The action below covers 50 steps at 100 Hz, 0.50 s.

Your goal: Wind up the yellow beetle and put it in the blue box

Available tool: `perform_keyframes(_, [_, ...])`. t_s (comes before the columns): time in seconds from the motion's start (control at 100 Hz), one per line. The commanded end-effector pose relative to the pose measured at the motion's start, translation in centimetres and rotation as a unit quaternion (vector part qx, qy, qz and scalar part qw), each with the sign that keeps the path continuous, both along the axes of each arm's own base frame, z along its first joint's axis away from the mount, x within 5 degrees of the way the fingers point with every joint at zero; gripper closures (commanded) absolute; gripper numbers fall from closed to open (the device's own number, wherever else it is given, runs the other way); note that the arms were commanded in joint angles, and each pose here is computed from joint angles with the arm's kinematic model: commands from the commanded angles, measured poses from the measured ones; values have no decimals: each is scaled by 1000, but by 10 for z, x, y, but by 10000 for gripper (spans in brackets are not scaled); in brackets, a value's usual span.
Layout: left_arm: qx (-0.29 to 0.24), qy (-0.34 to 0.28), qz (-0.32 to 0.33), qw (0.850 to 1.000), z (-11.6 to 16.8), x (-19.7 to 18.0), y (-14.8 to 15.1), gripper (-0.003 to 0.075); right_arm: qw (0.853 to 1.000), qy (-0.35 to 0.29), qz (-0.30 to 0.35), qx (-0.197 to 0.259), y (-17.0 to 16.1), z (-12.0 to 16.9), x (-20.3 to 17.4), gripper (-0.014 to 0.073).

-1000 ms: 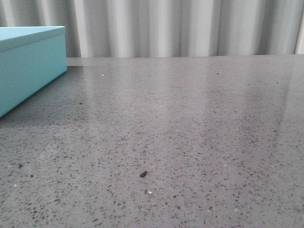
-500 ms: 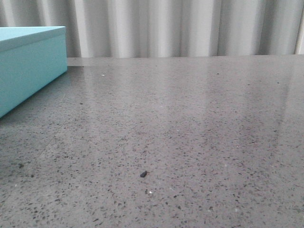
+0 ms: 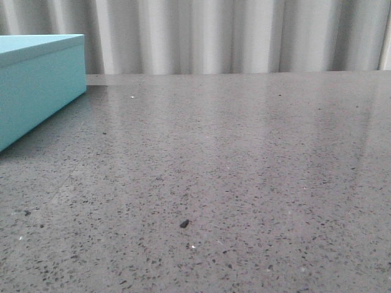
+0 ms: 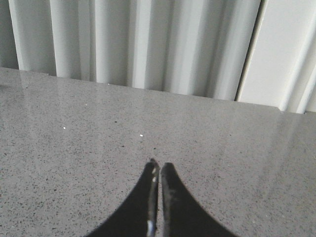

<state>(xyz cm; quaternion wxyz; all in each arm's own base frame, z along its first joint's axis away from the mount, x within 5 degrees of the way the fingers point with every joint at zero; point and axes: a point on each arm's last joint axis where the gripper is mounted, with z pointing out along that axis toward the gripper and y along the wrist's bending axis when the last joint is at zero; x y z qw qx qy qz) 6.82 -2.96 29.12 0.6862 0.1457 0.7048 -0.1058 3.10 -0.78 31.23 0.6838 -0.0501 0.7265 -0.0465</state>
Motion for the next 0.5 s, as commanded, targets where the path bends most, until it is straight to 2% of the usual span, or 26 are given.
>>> perform_keyframes(0.0, [-21,-34,17,999,7,-5,4,741,999,-52,9,-13,2,6,1,636])
perform_keyframes(0.14, [-25,-53,17,998,3,-14,5,741,998,-55,21,-4,4,-16,4,636])
perform_keyframes(0.26, [-27,-67,17,997,4,-19,6,741,996,-80,26,-3,5,-16,2,636])
perform_keyframes(0.49, [-26,-64,10,998,3,-20,5,741,1000,-26,13,-4,3,-26,3,636])
